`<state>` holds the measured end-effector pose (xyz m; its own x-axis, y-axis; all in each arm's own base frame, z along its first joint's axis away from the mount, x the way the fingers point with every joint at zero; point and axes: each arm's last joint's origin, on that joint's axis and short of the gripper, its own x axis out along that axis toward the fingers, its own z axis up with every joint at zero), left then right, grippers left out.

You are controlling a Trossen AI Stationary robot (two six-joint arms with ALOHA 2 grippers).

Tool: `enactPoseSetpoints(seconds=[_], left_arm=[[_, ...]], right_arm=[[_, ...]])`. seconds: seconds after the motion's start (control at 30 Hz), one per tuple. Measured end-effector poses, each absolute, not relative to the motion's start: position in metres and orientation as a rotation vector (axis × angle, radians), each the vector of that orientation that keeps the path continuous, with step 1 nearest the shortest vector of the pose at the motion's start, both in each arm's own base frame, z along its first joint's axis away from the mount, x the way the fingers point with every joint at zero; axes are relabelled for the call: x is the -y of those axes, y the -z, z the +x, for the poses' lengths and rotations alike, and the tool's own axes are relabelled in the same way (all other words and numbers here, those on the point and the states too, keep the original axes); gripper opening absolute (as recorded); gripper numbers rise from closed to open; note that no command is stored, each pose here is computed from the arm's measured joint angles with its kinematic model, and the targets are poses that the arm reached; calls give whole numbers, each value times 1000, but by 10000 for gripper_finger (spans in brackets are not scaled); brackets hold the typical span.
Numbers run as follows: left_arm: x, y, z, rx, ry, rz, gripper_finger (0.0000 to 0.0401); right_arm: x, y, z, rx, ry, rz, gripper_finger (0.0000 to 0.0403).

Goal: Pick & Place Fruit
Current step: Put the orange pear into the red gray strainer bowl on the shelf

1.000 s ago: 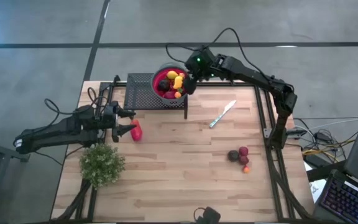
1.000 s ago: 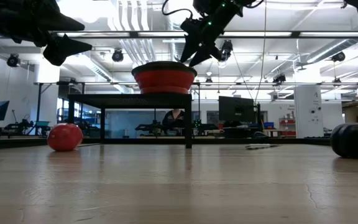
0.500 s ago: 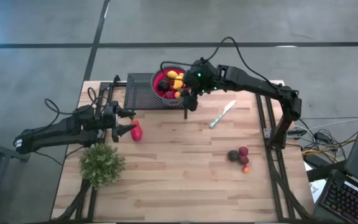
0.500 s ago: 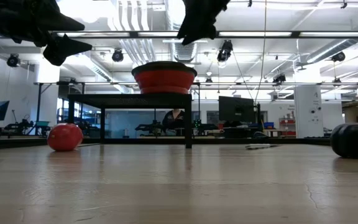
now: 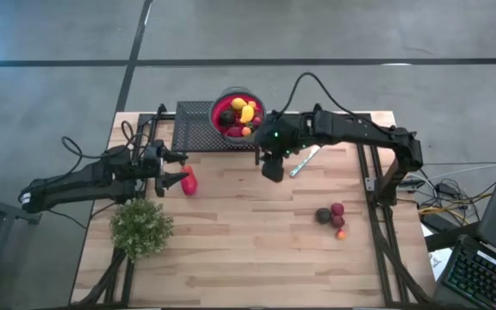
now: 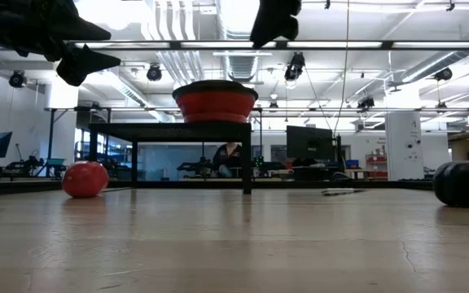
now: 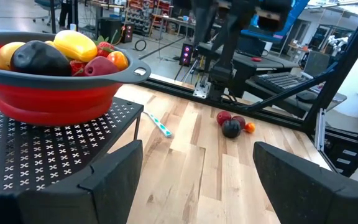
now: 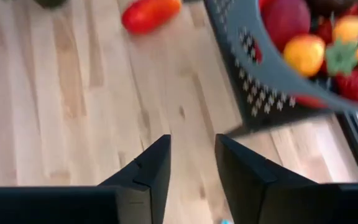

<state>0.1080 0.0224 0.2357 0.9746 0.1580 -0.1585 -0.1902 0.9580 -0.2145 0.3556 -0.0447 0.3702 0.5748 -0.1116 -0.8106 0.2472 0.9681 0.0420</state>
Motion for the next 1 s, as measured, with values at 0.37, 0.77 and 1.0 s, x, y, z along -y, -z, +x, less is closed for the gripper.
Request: enactPoseSetpoints(seconds=[0.37,0.77,1.0], left_arm=[[-22,-236,108,-141,-177,-231,312],[-22,-236,108,-142,-177,-231,312],[-22,-235,108,-144,-178,-231,312]], right_arm=[[7,-356,343,-1122,248,115,61],[-10,-334,324,-1193,284,134,32],[-8,-323,285,-1177,344,212,46]])
